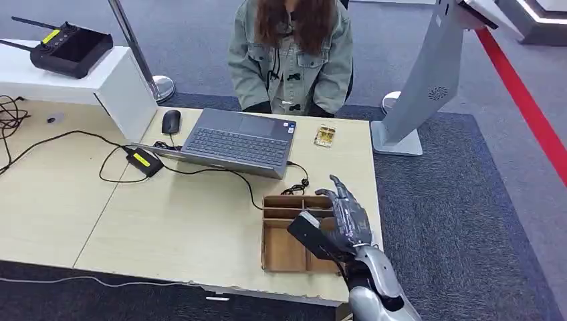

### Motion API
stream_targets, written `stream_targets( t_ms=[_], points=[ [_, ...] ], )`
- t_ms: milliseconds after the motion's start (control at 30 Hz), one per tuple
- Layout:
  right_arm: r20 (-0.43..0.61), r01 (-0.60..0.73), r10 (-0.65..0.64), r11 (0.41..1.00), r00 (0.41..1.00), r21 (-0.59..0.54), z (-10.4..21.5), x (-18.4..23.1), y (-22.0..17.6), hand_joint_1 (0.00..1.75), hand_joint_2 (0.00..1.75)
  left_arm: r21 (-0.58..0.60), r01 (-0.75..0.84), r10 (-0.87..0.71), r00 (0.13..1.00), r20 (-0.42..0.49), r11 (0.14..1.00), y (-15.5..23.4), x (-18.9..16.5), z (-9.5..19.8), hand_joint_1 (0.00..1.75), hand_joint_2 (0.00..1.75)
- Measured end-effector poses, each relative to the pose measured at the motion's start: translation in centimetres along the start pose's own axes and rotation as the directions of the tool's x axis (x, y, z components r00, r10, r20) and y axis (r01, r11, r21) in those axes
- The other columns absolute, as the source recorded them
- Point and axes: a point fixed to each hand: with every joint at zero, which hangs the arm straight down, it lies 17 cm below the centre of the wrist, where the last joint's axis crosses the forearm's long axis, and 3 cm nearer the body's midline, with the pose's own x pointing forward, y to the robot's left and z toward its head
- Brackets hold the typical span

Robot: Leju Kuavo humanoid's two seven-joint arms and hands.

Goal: Pass the card to the sensor for recognition and then transmit it.

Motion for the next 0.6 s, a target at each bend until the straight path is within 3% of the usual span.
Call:
stream_targets(
  t_ms=[600],
  points=[
    [-0.028,-0.021,0.021,1.0,0.999,0.016,-0.3,-1.3,0.7,0.89,1.75,-0.002,0.003,-0.003,1.0,0.002,1.0,0.0,0.0,0.0,0.0,0.0]
  ],
)
